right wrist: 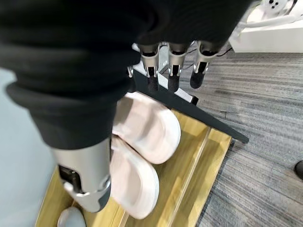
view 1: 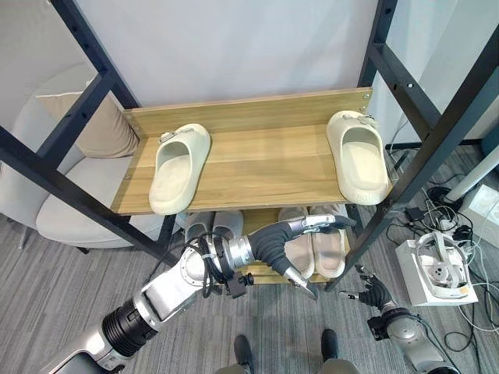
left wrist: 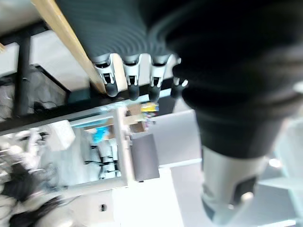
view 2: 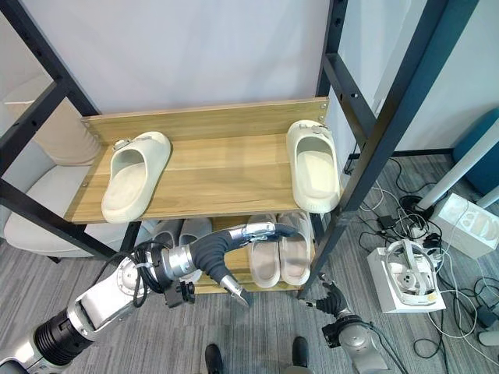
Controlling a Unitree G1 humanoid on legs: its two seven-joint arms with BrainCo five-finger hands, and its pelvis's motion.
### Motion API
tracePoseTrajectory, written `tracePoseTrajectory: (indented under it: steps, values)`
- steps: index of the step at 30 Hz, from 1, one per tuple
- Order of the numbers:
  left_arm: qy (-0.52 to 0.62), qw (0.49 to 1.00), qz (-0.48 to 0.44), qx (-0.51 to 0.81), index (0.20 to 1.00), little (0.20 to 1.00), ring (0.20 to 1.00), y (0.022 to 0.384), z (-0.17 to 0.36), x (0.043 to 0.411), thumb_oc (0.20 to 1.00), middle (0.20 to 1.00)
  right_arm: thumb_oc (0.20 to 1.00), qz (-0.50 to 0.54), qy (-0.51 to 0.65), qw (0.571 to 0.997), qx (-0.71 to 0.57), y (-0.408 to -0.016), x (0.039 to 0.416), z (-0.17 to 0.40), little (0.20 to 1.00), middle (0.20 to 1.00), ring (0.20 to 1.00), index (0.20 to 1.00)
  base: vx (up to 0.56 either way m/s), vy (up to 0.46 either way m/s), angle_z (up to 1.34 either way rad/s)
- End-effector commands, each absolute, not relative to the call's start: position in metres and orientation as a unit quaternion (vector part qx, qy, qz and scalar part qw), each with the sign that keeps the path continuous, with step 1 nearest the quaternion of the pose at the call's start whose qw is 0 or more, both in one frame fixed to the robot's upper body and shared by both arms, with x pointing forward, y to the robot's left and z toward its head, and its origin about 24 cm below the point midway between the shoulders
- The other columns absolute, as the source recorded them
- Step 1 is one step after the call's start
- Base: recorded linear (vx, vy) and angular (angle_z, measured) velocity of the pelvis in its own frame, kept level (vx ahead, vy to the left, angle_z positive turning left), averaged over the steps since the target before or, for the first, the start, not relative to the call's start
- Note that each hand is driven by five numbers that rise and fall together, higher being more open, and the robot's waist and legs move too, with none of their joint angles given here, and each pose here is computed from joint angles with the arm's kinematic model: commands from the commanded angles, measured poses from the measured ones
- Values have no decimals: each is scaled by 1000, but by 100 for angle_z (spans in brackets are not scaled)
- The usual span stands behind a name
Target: Arrange the slippers neatly on the shoe rack.
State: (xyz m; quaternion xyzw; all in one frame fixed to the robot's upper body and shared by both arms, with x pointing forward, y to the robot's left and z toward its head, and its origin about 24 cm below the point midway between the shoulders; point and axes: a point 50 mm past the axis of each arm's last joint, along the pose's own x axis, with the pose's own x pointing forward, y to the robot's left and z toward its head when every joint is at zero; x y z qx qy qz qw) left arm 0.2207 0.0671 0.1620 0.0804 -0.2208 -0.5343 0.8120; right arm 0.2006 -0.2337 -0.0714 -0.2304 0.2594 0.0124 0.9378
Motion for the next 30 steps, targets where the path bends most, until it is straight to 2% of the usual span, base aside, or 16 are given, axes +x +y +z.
tracePoseTrajectory:
  steps: [1,2,3,4,6,7,8,9,10,14,16,17,20,22,30]
  values:
    - [-349,828,-437,41,1000,1000,1000,83,206,232,1000,1000,1000,18,207,952,-225,-224,219,-55,1000,1000,1000,1000,29,-28,17]
    - [-390,846,-361,47,1000,1000,1000,96,216,239,1000,1000,1000,14,207,954,-217,-221,218,-57,1000,1000,1000,1000,19,-18,18]
    - [-391,846,-360,47,1000,1000,1000,96,216,239,1000,1000,1000,15,207,954,-218,-222,218,-57,1000,1000,1000,1000,39,-39,9]
    - [-429,861,-261,80,1000,1000,1000,117,225,247,1000,1000,1000,9,211,954,-212,-220,216,-60,1000,1000,1000,1000,33,-26,4]
    - [-465,858,-169,142,1000,1000,1000,134,233,251,1000,1000,1000,4,213,954,-210,-219,215,-62,1000,1000,1000,1000,46,-20,3]
    - [-494,838,-95,209,1000,1000,1000,148,241,253,1000,1000,1000,2,214,954,-208,-217,214,-63,1000,1000,1000,1000,35,-5,5]
    - [-495,838,-92,211,1000,1000,1000,148,241,253,1000,1000,1000,3,213,955,-208,-217,214,-64,1000,1000,1000,1000,47,2,4]
    - [-514,817,-35,261,1000,1000,1000,158,245,252,1000,1000,1000,3,217,954,-206,-216,211,-66,1000,1000,1000,1000,39,7,6]
    - [-513,814,-15,272,1000,1000,1000,163,243,252,1000,1000,1000,3,218,954,-203,-214,210,-67,1000,1000,1000,1000,72,20,6]
    - [-444,787,103,416,1000,1000,1000,197,222,278,1000,1000,1000,6,233,954,-187,-207,198,-76,1000,1000,1000,1000,60,12,7]
    - [-426,779,125,442,1000,1000,1000,203,218,288,1000,1000,1000,7,234,955,-184,-206,197,-77,1000,1000,1000,1000,25,0,-9]
    - [-399,738,167,517,1000,1000,1000,215,217,303,1000,1000,1000,11,236,954,-185,-204,194,-80,1000,1000,1000,1000,15,1,-19]
    - [-384,705,195,563,1000,1000,1000,222,217,312,1000,1000,1000,18,232,954,-189,-202,193,-79,1000,1000,1000,1000,11,3,-8]
    - [-349,655,223,631,1000,1000,1000,235,218,324,1000,1000,1000,29,223,954,-198,-201,192,-77,1000,1000,1000,1000,26,10,-5]
    - [-281,573,235,733,1000,1000,1000,255,220,342,1000,1000,1000,21,209,957,-202,-207,192,-71,1000,1000,1000,1000,19,6,-11]
